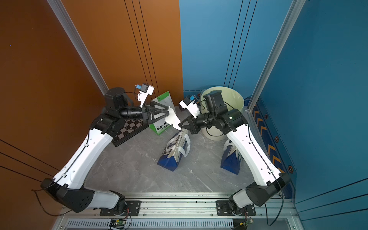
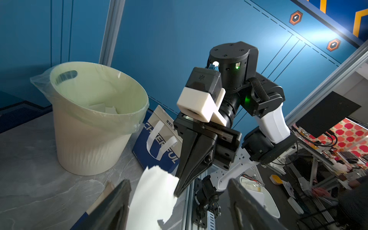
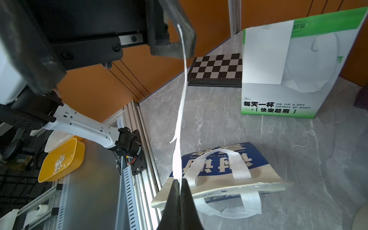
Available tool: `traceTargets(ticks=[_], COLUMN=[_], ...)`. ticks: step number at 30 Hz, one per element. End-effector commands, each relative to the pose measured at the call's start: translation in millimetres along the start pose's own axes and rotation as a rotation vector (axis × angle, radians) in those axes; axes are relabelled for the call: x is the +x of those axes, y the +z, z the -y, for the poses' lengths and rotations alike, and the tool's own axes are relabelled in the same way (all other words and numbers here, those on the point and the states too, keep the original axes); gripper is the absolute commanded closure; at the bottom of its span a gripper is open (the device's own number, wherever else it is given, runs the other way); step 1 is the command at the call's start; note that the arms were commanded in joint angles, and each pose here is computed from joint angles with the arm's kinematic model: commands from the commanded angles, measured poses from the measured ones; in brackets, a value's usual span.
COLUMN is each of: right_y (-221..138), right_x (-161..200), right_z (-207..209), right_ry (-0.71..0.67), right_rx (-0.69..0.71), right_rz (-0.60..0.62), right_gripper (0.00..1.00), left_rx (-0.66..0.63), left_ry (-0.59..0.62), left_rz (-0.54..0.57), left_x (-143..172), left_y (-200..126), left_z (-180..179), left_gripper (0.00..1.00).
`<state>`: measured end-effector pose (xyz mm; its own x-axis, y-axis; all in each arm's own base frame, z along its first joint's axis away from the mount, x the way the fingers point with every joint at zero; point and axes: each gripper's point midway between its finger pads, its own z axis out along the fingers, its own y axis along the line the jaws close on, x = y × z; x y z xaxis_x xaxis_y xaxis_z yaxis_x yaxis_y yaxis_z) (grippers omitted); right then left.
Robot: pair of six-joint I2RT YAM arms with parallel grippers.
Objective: Shred takeout receipts and throw away
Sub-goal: Shred the takeout receipt.
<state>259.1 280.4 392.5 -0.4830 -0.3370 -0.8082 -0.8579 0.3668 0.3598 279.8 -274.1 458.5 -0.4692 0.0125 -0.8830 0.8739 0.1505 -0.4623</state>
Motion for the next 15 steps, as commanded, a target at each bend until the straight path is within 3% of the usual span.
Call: traceTargets(ticks=[1, 6, 13, 15], right_y=[-6.8, -6.4, -2.3, 0.8], right_x=[3.2, 12.1, 18.9, 26.7], right_z=[-16.7, -22.6, -13.8, -8.6], right_ry=[-0.065, -0.087, -0.085, -0.071], right_rx=[-0.049, -0.08, -0.03, -0.014], right_rz=[-0.01, -0.021, -0.044, -0.064], right_gripper=[1.0, 1.0, 1.0, 1.0], left_rx=[0.081, 0.078, 0.115, 0.075], left_ry=[0.01, 0.023, 0.066, 0.082], left_rz=[-0.053, -0.076, -0.101, -0.092], left_x=[13.7, 29.2, 40.9, 41.6], left_y=[8.1, 16.5, 26.9, 25.8], left_z=[10.1, 5.3, 18.4, 13.9], left_gripper=[0.26, 0.38, 1.0, 1.0])
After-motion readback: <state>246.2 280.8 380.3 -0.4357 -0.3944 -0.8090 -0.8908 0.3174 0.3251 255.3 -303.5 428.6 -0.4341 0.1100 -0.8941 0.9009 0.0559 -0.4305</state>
